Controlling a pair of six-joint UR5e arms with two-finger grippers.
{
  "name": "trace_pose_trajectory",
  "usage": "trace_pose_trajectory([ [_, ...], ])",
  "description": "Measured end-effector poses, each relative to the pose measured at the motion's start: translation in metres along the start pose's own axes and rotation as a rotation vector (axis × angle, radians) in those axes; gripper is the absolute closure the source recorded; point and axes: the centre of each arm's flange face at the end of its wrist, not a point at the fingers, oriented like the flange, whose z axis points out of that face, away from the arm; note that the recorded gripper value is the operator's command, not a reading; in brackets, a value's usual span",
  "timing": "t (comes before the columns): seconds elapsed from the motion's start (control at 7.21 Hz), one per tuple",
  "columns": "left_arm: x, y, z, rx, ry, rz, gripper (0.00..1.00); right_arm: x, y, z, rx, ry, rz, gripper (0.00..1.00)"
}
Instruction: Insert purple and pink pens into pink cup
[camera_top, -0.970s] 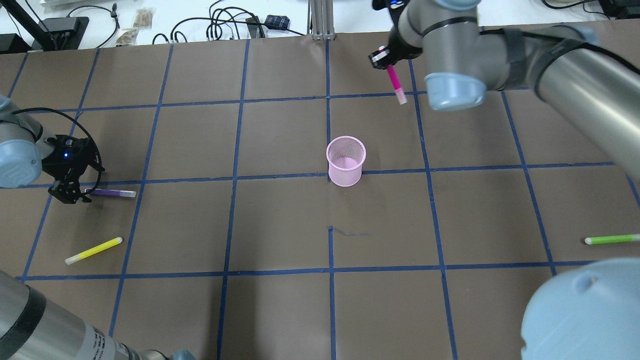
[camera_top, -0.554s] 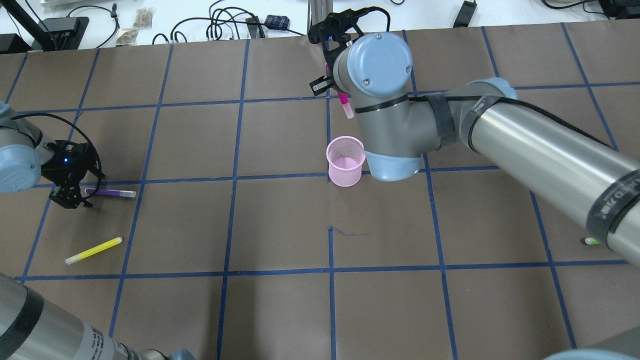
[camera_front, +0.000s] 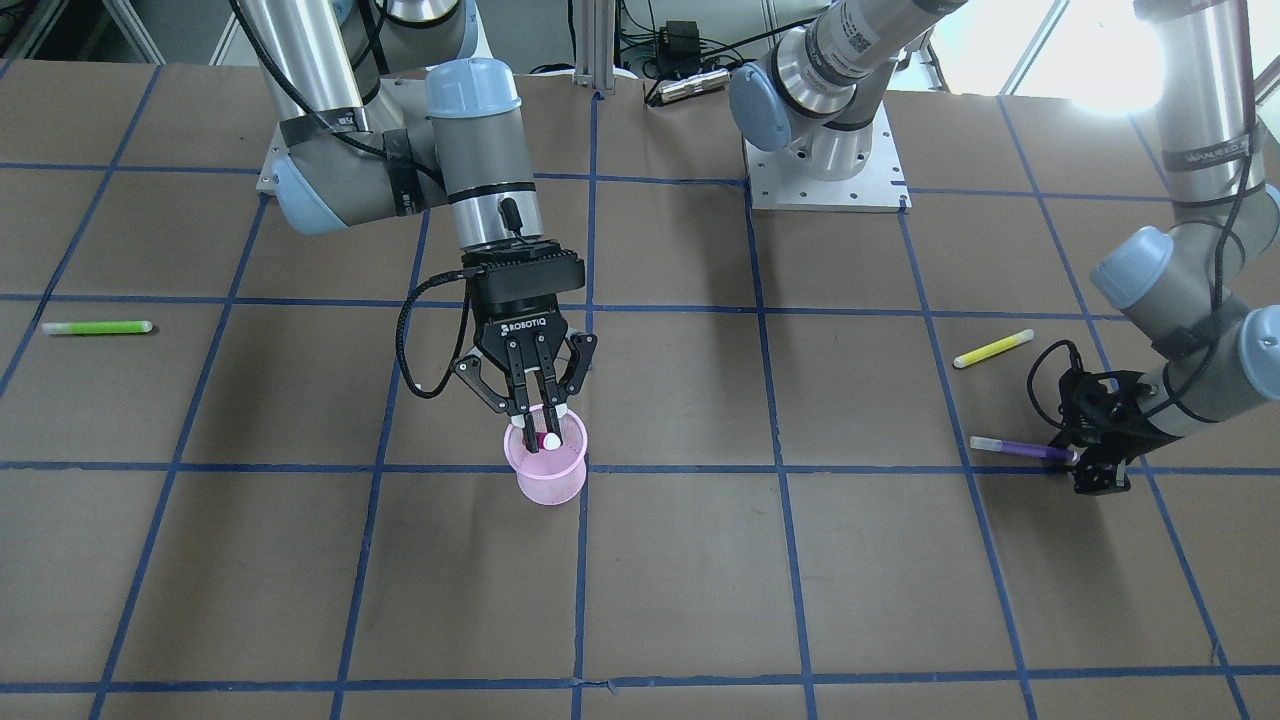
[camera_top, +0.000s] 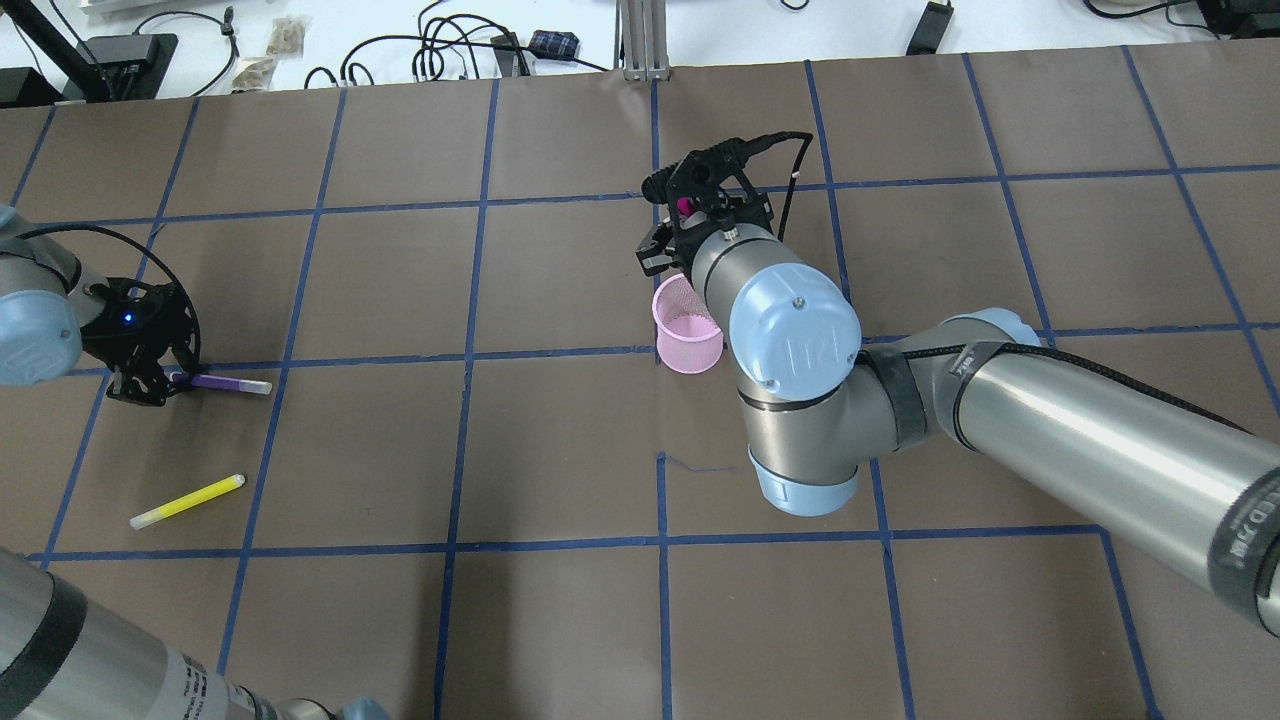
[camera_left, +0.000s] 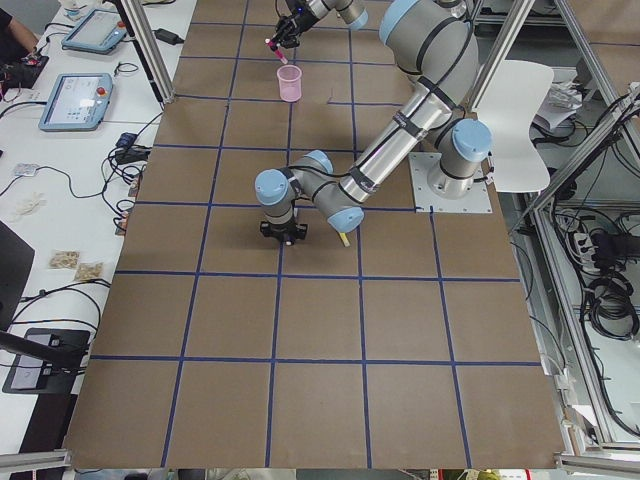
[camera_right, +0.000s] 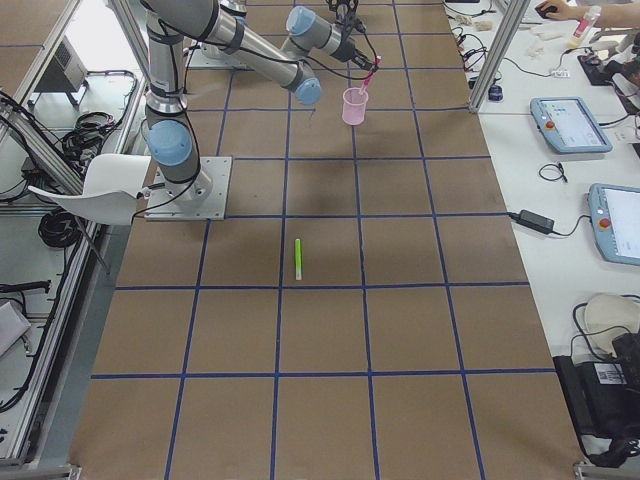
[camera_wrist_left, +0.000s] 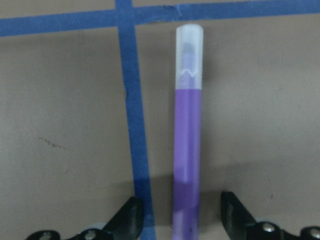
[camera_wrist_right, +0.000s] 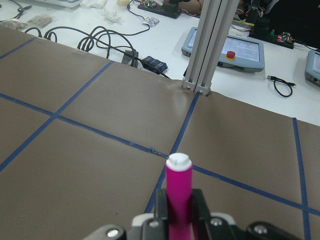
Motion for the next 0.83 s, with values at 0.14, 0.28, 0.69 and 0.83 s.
trace_pose_trajectory([
  [0.14,-0.001,0.001,-0.002,-0.005,-0.005,0.001,1.00,-0.002,0.007,-0.003,0.014,-0.002,0.045,1.00],
  [0.28,-0.002,0.002,-0.004,-0.009,-0.009,0.001,1.00,-0.003,0.011,-0.002,0.015,-0.004,0.093,1.00],
  [0.69,-0.005,-0.002,-0.021,-0.025,-0.033,-0.012,1.00,-0.006,0.025,0.010,0.001,-0.003,0.138,1.00],
  [0.83,-0.007,-0.012,-0.039,-0.037,-0.052,-0.036,1.00,-0.009,0.033,0.017,-0.004,-0.004,0.136,1.00],
])
